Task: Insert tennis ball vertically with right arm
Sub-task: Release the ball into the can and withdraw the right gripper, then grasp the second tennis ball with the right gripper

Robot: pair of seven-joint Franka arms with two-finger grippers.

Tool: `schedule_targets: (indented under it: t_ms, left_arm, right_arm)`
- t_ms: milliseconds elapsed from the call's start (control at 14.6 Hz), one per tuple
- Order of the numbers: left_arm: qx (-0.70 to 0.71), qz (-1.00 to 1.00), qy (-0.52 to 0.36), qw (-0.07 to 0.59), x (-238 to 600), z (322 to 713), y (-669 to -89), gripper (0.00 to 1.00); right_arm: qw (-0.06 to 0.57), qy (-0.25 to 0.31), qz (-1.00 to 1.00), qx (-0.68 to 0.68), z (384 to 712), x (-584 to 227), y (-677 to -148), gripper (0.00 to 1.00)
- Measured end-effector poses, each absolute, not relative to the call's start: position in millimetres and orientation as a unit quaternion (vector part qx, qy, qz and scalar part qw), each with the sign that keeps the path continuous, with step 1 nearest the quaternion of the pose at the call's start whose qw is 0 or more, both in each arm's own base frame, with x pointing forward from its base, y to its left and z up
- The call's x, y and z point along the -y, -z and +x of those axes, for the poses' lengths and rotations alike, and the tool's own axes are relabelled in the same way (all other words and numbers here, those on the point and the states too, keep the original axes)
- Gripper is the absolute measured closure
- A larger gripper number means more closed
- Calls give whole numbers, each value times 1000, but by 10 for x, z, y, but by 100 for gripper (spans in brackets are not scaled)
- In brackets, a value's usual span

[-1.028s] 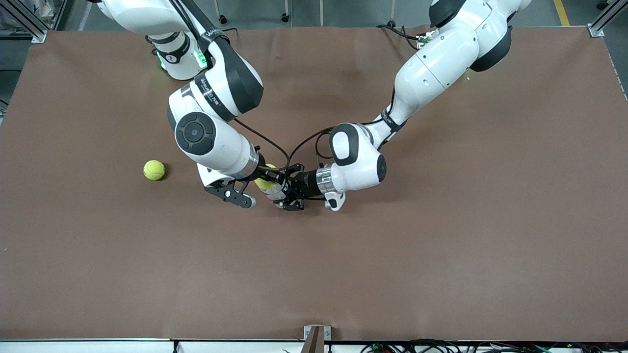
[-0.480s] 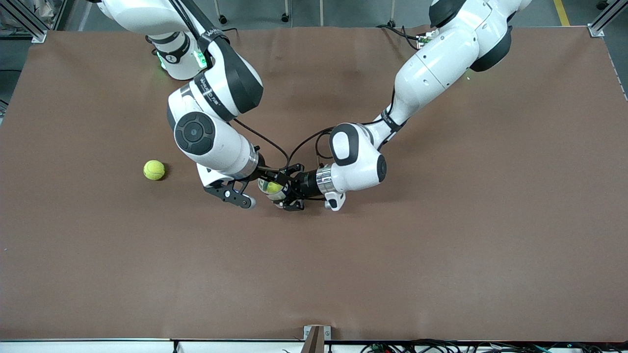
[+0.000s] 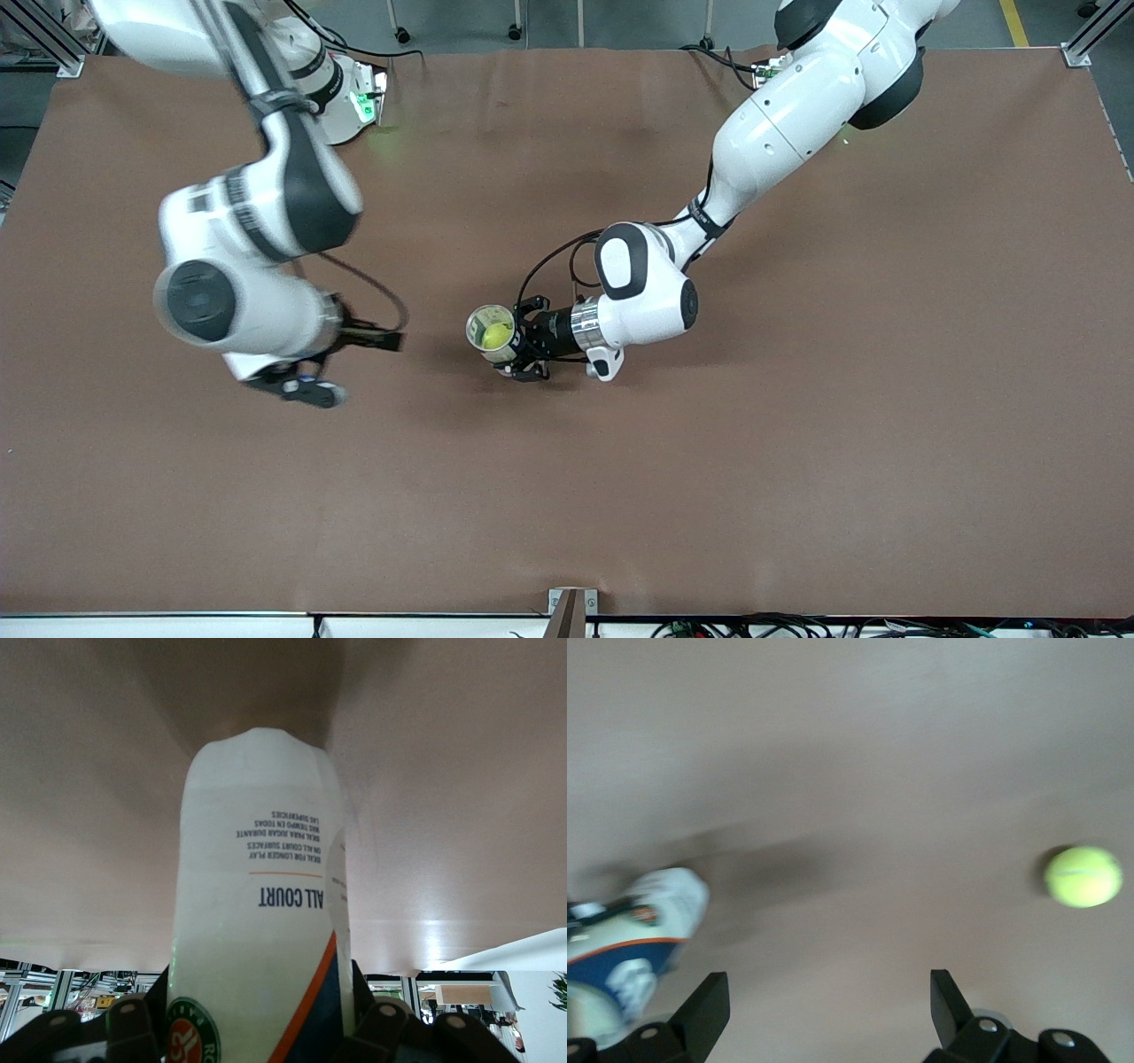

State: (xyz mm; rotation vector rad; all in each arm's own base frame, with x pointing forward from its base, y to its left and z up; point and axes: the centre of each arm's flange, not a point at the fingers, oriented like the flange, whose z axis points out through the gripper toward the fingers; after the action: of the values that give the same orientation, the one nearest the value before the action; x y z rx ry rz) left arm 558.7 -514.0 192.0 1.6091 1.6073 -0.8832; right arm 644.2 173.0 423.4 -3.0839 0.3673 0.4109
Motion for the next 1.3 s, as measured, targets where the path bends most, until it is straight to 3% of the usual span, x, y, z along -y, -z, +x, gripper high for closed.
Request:
schedule_targets:
  t_ms: [206, 480, 891, 1302]
  left_arm:
    - [-619, 619, 340, 344, 5137, 5590, -1920, 24]
    - [-620, 618, 339, 345, 5115, 5611, -1921, 22]
    - [-623, 615, 339, 345, 5088, 5636, -1921, 25]
    - [-625, 613, 340, 344, 5088, 5636, -1921, 26]
  right_arm:
    - [28, -148, -986, -78, 6392, -556, -4034, 0]
    - [54, -150, -986, -49, 5953, 429, -3485, 0]
    - [37, -114, -992, -40, 5380, 456, -2608, 0]
    - [20, -115, -993, -29, 5258, 492, -2441, 0]
